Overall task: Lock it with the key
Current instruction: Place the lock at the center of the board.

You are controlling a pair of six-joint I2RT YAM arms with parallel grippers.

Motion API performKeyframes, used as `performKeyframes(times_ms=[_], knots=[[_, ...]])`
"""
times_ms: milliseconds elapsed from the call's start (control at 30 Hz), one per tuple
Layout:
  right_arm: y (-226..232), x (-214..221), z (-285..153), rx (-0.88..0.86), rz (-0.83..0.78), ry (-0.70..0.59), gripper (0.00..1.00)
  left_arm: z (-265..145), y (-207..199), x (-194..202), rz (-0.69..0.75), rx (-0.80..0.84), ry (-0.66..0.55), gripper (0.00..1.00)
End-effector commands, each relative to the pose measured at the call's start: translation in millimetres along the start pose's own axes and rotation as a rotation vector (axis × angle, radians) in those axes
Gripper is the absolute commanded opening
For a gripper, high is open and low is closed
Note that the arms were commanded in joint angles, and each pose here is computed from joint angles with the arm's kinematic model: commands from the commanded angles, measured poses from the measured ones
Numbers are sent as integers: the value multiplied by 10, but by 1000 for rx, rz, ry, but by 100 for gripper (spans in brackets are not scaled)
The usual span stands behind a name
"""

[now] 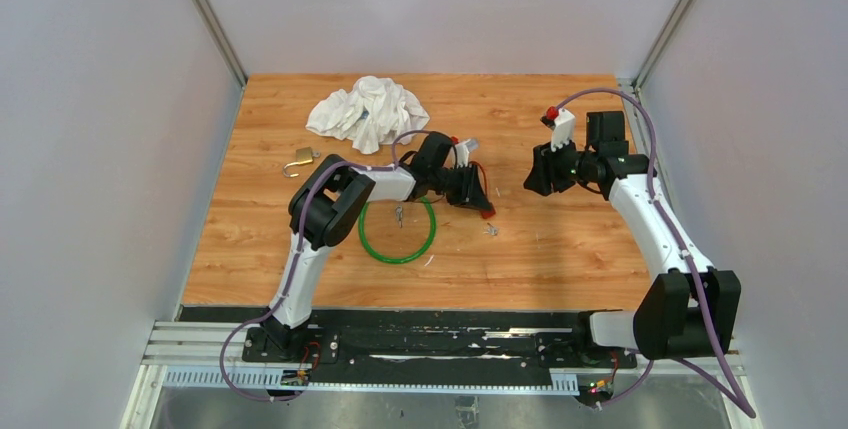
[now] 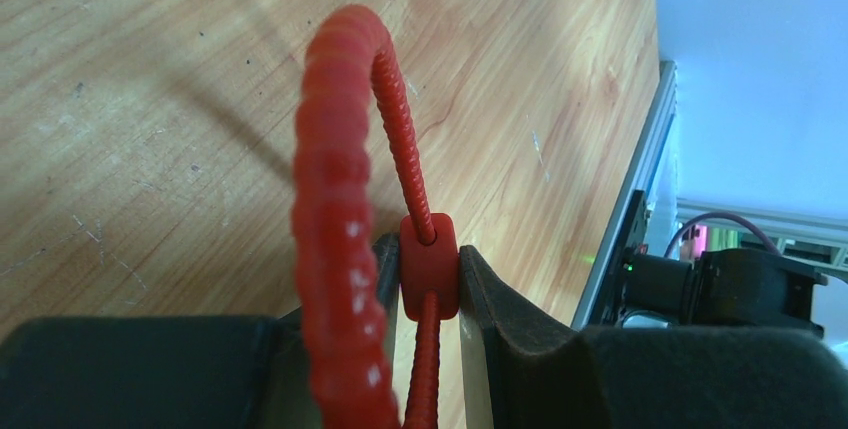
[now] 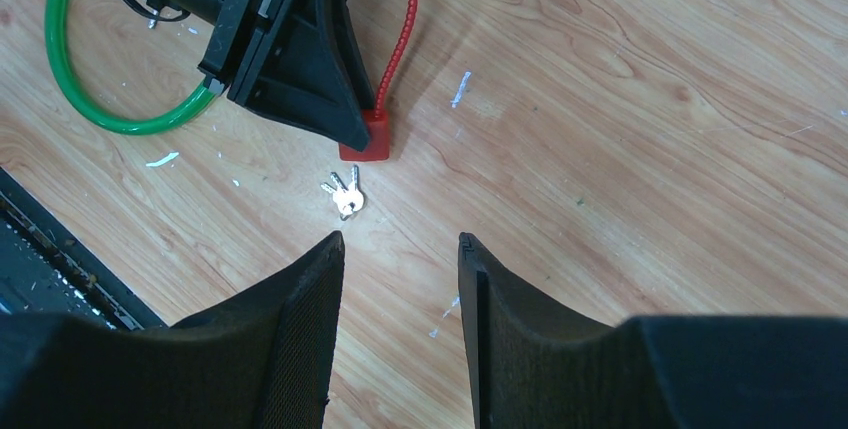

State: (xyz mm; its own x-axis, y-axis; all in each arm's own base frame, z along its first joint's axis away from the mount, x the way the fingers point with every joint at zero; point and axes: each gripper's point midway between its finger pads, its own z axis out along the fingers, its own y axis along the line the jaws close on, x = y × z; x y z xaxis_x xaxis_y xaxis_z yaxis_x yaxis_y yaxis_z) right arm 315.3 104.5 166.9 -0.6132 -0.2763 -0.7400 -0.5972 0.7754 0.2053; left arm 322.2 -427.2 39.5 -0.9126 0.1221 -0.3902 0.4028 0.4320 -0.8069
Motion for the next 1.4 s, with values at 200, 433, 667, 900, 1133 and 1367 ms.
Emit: performKeyframes(times_ms=[200, 433, 667, 900, 1133, 1367], knots=[[9, 18, -12, -16, -15, -10, 45, -6, 31, -23, 97, -59, 56, 28], [17, 17, -20, -18, -17, -14, 45, -42, 40, -44, 126, -85, 59, 41], [23, 17, -20, -21, -20, -17, 44, -97, 10, -112, 165, -107, 49, 52], [27, 17, -20, -23, -21, -19, 44, -239, 30, -230, 205, -175, 17, 60], [27, 18, -20, -22, -24, -19, 44, -441, 54, -445, 238, -236, -35, 63], [-12, 13, -27, -1, -31, -16, 45, -879, -46, -766, 440, -361, -119, 64]])
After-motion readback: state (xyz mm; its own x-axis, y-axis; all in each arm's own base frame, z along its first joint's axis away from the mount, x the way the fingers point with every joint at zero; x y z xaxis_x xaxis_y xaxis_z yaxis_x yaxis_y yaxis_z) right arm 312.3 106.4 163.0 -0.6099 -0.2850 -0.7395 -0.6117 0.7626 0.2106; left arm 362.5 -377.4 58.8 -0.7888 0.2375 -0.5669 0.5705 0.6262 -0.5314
